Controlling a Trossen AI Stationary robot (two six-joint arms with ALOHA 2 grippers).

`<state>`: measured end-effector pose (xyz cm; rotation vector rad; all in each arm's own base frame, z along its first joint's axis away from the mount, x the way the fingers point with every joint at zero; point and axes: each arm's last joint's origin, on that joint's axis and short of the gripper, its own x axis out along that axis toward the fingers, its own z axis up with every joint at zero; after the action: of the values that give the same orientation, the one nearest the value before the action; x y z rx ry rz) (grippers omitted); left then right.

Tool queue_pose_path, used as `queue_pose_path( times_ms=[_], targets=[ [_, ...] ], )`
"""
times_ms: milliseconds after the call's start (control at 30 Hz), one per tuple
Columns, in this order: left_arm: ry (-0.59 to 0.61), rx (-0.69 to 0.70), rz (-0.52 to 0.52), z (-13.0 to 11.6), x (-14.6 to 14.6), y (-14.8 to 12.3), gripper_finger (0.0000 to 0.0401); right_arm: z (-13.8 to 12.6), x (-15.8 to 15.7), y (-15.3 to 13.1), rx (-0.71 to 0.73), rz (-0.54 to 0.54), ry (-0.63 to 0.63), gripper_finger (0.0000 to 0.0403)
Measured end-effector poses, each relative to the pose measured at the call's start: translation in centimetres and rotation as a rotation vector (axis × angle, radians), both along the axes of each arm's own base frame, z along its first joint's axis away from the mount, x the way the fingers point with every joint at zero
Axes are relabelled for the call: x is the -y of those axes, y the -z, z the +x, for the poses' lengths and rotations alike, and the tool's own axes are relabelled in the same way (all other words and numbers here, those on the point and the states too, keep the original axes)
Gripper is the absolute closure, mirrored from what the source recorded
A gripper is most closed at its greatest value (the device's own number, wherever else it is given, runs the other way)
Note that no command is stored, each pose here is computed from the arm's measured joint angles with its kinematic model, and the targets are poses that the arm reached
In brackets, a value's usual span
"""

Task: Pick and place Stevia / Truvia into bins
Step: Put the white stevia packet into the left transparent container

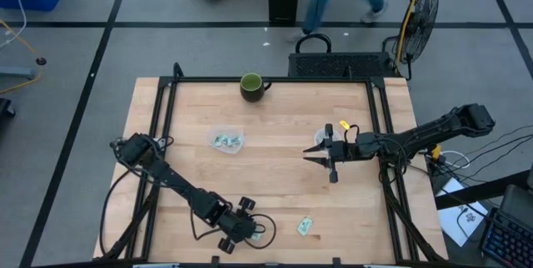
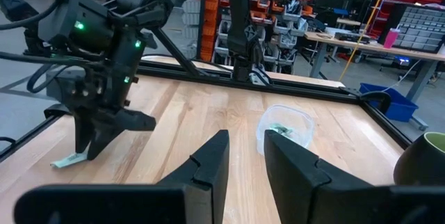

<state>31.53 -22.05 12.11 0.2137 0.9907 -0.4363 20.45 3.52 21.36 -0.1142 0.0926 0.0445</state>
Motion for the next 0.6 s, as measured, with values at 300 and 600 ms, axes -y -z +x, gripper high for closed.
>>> queue_pose_path(
  times_ms=[300, 600],
  targets=[
    [0.001, -0.038, 0.016, -0.24, -0.23, 0.25, 0.0274, -0.01, 0.0, 0.05, -0.004, -0.001, 0.0, 0.0318],
    [0.006, -0.049, 0.029, -0.34, -0.37, 0.27, 0.033, -0.01, 0.0, 0.05, -0.004, -0.001, -0.001, 0.0318]
  ],
)
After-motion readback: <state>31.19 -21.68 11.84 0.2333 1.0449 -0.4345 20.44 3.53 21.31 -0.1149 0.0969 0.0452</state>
